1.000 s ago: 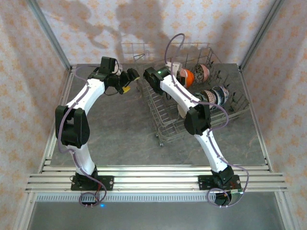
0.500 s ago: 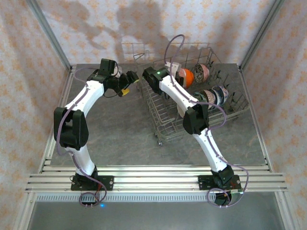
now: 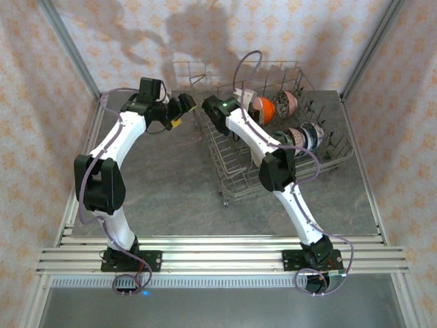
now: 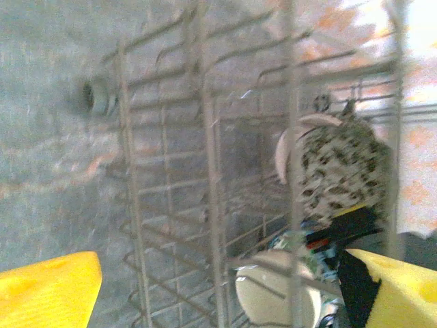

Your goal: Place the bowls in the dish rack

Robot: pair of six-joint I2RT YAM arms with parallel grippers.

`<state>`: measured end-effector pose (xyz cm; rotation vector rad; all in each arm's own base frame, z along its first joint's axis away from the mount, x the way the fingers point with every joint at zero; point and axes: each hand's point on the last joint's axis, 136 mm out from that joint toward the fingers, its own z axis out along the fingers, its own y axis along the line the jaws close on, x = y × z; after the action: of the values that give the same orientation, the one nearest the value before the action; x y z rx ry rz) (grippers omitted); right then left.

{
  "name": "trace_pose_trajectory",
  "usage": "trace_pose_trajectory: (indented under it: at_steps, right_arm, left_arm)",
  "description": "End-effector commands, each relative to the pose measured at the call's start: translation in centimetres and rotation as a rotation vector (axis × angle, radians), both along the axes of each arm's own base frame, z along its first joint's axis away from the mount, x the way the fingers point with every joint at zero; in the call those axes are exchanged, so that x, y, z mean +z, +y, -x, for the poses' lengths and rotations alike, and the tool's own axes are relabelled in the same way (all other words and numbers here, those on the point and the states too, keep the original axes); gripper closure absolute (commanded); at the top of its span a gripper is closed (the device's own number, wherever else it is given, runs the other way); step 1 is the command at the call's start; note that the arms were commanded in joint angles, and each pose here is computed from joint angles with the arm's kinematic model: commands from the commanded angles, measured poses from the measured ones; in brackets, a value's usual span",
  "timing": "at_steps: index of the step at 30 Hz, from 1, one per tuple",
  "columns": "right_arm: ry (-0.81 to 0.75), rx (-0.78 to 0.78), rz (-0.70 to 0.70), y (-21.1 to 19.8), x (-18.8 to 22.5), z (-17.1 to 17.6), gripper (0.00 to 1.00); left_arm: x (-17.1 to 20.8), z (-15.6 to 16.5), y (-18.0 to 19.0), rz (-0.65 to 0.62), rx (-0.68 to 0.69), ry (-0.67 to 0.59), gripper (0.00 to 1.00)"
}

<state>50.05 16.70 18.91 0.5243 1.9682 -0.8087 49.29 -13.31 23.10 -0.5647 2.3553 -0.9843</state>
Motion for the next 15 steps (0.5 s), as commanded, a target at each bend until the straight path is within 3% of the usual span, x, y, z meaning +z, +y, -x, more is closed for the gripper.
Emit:
trace_pose_trajectory:
  at_steps: [1,6,15]
  right_arm:
    - [-0.116,0.007,-0.047,0.7,4.1,0.5,1.0]
    - [-0.096,0.022,-0.061,0.6,4.9,0.9,1.0]
    - [-0.075,0.061,-0.082,0.8,6.6,1.0,1.0]
  left_arm:
    - [3.4,-2.5,1.7,-0.047,0.025,-0.125,0.09]
    - [4.2,-4.9,2.3,-0.048,0.028,-0.178,0.09]
    - [1.3,-9.9,2.0,-0.095,-0.005,-0.148,0.14]
